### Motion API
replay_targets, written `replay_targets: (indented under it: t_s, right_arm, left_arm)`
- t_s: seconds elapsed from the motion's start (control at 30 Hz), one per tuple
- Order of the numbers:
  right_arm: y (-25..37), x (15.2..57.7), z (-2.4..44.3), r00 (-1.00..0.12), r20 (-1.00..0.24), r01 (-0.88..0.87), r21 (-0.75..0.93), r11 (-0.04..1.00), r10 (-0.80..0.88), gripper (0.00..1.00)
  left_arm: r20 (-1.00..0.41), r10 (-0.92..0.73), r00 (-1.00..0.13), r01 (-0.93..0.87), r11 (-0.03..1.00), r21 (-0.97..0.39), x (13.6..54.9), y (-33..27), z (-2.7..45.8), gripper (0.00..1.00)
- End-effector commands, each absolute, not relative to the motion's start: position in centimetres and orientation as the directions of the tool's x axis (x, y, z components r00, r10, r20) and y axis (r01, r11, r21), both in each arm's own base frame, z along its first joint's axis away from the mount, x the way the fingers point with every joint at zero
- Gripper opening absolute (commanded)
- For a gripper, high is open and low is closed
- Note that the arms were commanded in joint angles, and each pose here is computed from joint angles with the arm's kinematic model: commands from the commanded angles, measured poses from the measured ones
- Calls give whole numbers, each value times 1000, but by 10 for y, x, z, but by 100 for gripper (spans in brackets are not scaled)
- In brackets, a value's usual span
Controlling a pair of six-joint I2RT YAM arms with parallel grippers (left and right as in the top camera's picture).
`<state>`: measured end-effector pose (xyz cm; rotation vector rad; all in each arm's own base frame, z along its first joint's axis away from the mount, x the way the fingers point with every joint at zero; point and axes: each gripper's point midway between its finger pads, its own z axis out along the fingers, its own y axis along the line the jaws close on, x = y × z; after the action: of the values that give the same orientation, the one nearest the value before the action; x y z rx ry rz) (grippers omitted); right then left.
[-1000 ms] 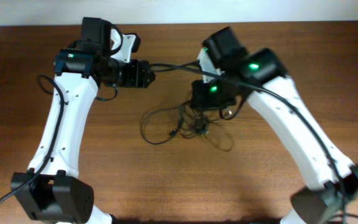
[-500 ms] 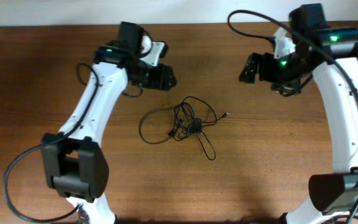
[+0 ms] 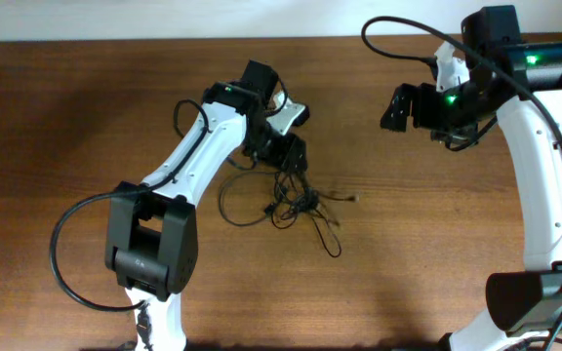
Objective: Untangle cables
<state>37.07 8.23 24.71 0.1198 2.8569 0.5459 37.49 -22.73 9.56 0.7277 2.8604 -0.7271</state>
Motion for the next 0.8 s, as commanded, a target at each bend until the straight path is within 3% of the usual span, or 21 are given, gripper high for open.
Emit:
replay_targets:
  t_s: [0.0,0.23,0.37,0.47,0.6,0.77]
  right_arm:
    - [81,370,257,-963,-245,16,365,931,112,99]
    - [81,371,252,-967,-228,22,363,931,112,99]
    - [81,371,252,-967,-228,22,363,931,112,99]
    - [80,371,251,-967,-229,24,356,934,112,99]
    - [80,371,251,-967,-229,24,356,934,112,99]
    - [79,371,251,-967,-230,25,353,935,112,99]
  left_arm:
    - [-130,417,-899,432,805,-406,363,-218,89,58]
    - [-210,526,-824,564,735,-377,368,-220,88,62]
    - [-259,552,-793,609,708,-358,382,-226,77,54]
    - [-318,676,-665,739,535,-409,366,-237,74,58]
    - [-398,695,-598,785,411,-463,356,-251,85,59]
    - [-394,755,-524,820,323,-472,340,-246,102,57]
